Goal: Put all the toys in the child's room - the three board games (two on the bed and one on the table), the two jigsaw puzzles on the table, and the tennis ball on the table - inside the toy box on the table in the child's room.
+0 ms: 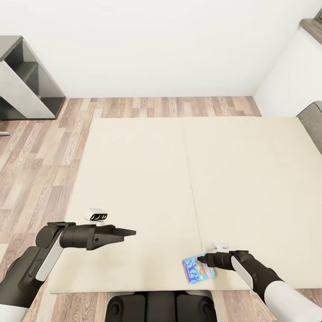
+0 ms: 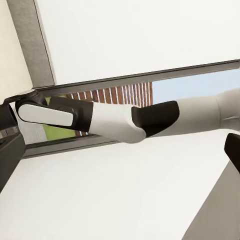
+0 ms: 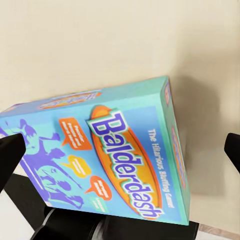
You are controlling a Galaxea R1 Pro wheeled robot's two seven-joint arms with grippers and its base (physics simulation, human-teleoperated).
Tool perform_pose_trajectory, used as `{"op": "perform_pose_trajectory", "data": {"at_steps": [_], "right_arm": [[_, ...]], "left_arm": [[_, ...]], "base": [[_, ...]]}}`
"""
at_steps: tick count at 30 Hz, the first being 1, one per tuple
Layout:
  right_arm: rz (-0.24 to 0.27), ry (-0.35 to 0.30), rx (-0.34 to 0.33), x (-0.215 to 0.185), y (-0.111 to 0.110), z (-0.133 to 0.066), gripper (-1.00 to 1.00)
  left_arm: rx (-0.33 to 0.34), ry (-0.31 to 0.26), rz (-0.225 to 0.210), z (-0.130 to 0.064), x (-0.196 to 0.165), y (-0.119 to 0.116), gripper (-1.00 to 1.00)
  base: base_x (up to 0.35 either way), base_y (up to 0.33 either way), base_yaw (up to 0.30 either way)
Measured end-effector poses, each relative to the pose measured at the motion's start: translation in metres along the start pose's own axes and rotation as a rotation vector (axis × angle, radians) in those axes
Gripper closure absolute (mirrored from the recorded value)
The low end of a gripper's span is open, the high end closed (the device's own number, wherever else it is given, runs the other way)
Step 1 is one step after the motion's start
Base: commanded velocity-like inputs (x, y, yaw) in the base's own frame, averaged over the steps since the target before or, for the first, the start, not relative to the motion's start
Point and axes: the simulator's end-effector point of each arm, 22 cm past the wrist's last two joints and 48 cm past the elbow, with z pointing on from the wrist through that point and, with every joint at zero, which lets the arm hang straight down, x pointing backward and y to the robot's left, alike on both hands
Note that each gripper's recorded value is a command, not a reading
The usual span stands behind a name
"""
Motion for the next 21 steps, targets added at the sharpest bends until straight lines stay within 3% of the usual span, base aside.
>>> {"op": "perform_pose_trajectory", "data": {"at_steps": [21], "right_arm": [[0.002, 0.001, -0.004, 0.0005, 0.0020, 0.0007, -1.00]], "left_arm": [[0.000, 0.000, 0.000, -0.0002, -0.0001, 0.0000, -1.00]], "base": [[0.000, 0.000, 0.000]]}}
